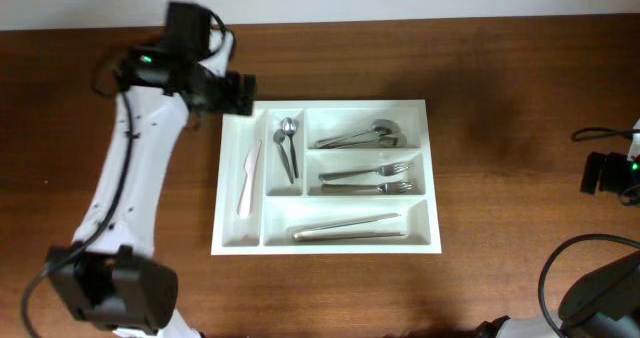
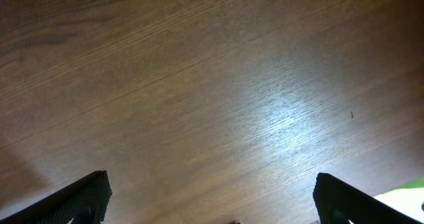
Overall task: Pack container
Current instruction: 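Open the left gripper and raise it up and away from the tray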
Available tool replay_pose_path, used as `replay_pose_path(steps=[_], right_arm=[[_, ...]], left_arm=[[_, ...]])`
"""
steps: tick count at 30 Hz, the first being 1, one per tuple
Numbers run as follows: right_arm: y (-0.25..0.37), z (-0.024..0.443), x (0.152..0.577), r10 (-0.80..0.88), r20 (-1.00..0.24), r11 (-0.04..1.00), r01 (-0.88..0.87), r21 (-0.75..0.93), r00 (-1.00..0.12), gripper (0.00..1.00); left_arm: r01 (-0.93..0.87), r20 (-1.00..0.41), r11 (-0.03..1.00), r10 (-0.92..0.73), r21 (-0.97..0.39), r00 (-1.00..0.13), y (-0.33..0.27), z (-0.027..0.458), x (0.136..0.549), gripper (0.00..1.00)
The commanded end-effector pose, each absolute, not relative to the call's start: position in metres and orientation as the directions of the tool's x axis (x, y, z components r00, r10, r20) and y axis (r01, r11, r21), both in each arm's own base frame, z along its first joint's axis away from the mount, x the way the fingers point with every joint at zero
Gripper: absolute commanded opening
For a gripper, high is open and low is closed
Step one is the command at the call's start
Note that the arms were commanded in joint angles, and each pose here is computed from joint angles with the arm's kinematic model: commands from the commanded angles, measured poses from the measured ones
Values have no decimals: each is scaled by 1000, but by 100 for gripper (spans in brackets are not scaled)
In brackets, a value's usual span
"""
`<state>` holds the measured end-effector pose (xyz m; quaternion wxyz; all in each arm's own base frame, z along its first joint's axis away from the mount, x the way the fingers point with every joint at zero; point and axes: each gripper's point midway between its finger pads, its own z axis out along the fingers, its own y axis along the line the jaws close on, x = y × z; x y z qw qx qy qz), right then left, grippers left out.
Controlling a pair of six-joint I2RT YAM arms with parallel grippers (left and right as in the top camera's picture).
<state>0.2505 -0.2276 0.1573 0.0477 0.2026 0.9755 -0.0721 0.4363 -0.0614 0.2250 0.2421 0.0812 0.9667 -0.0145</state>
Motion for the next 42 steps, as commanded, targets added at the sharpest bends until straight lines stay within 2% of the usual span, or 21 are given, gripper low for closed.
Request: replay_pose_path(steps=[1, 10, 19, 25, 31, 35, 42], right_arm=[[-227, 164, 251, 379, -145, 909, 397, -127, -914, 99], [-227, 164, 251, 379, -145, 909, 397, -127, -914, 99], [-227, 164, 251, 379, -145, 909, 397, -127, -914, 99], [-227, 164, 251, 379, -145, 909, 397, -127, -914, 99], [-227, 164, 251, 379, -145, 909, 397, -127, -914, 99], [-227, 164, 251, 379, -145, 909, 397, -127, -914, 99], [-227, 164, 251, 379, -145, 909, 397, -127, -914, 99]], left_arm=[[145, -565, 975, 215, 167, -797, -27, 285, 431, 99], [-6, -694, 986, 115, 169, -711, 24, 358, 384, 99], [-118, -712, 992, -44, 55, -701, 30, 390, 289, 99], [-143, -783, 990, -91, -3, -616, 24, 419, 224, 99], [-97, -837, 992, -116, -76, -535, 7, 432, 150, 99], [-95, -842, 989, -143, -109, -521, 2, 424, 103, 99], [-130, -880, 961, -276, -245, -386, -2, 432, 58, 99]])
